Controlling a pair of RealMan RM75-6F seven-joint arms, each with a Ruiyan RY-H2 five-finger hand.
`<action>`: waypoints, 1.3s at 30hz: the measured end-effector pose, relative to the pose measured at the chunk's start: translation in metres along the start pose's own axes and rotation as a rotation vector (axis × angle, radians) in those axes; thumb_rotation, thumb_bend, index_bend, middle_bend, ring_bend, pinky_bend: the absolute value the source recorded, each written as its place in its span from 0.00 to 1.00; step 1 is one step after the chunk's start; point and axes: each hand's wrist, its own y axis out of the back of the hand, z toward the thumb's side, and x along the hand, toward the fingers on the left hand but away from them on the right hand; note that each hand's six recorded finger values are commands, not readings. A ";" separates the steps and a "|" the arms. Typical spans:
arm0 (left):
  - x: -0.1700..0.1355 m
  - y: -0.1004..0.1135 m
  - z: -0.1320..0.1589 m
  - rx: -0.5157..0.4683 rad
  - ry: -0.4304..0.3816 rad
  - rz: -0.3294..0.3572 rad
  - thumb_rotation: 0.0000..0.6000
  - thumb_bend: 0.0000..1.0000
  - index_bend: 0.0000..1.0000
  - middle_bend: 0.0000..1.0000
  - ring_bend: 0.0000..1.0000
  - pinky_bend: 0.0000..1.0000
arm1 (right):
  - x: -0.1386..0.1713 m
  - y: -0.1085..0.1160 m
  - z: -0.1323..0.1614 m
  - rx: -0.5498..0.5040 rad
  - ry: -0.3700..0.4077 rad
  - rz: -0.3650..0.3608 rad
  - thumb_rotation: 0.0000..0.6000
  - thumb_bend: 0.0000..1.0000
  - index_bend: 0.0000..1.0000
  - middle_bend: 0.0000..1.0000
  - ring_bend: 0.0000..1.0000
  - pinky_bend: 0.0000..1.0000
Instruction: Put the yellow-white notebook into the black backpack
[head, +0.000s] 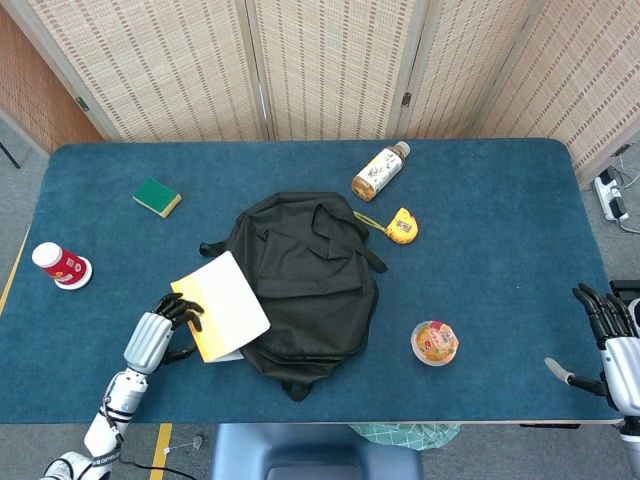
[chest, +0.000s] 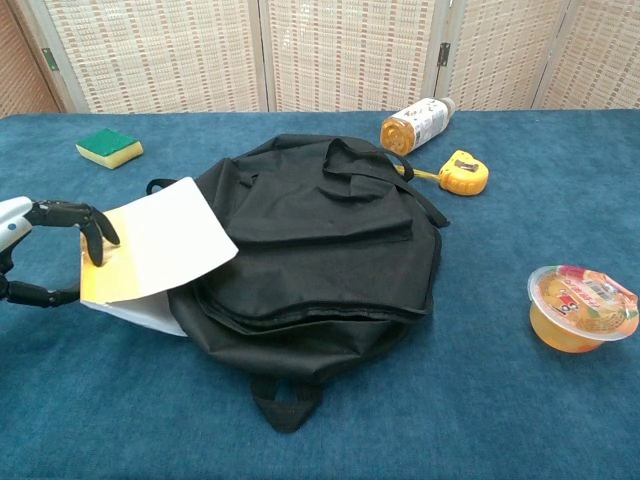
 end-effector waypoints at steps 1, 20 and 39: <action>0.000 0.000 0.000 -0.001 -0.002 0.002 1.00 0.40 0.64 0.44 0.36 0.23 | 0.000 0.000 0.000 0.000 -0.001 0.000 1.00 0.19 0.00 0.08 0.09 0.01; -0.007 0.016 0.004 0.002 -0.032 0.102 1.00 0.47 0.71 0.52 0.41 0.26 | -0.003 -0.004 0.010 0.013 0.024 0.015 1.00 0.19 0.00 0.08 0.10 0.01; -0.033 0.072 0.016 0.166 -0.141 0.280 1.00 0.48 0.74 0.56 0.44 0.26 | -0.037 -0.065 0.075 0.082 0.200 0.254 1.00 0.24 0.30 0.12 0.10 0.01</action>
